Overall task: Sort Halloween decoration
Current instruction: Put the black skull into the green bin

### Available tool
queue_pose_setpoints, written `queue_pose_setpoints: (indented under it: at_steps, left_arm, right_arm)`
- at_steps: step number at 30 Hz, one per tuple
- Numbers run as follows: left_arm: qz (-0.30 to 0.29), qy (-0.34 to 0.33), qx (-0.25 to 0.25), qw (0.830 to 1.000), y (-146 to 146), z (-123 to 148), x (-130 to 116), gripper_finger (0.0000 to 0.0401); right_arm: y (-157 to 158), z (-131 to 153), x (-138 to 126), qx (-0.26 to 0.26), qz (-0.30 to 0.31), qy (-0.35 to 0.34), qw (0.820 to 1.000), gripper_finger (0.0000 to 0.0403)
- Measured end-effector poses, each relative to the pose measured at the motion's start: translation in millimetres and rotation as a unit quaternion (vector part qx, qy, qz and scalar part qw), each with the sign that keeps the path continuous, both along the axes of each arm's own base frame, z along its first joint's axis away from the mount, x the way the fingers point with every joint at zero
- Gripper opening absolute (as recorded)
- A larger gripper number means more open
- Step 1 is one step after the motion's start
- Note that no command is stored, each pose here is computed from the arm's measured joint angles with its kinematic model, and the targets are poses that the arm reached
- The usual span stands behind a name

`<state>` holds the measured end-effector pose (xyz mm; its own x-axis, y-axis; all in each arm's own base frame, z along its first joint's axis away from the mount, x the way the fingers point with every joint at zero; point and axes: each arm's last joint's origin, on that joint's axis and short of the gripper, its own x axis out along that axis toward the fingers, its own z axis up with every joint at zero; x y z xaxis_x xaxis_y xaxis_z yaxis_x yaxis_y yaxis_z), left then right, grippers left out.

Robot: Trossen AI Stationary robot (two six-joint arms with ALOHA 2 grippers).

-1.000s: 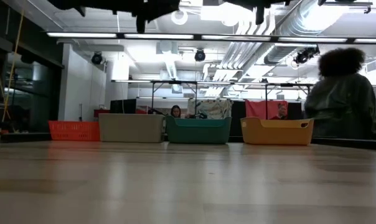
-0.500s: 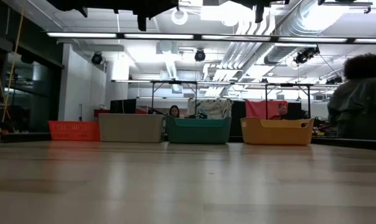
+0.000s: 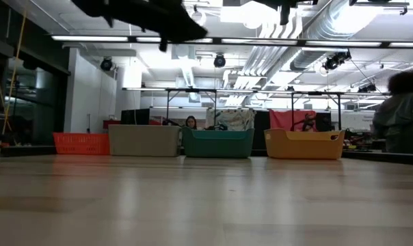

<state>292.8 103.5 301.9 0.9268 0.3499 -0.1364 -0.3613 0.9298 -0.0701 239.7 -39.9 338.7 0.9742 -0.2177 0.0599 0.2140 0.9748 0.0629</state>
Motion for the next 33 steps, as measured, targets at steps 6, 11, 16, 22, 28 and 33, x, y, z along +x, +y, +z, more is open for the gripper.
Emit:
queue_pose_setpoints:
  at_steps: [6,11,16,22,28,33]
  left_arm:
    - [0.073,0.123,-0.073,0.987,75,-17,39,0.0065]
    - [0.127,0.198,-0.164,0.958,122,-50,60,0.0065]
    - [0.151,0.260,-0.226,0.927,137,-85,68,0.0065]
    - [0.136,0.314,-0.222,0.913,134,-107,71,0.0065]
    - [0.141,0.319,-0.206,0.914,132,-107,73,0.0065]
    - [0.144,0.320,-0.205,0.914,132,-107,73,0.0086]
  right_arm:
    - [0,0,0,0.010,0.000,-0.002,1.000,0.0000]
    - [0,-2,0,0.012,0.000,0.009,1.000,0.0000]
    - [0,-6,0,0.016,0.000,0.031,0.999,0.0000]
    - [0,-10,0,0.019,-0.001,0.046,0.999,0.0000]
    - [0,-10,0,0.019,-0.003,0.048,0.999,0.0000]
    - [0,-10,0,0.019,-0.003,0.049,0.999,0.0000]
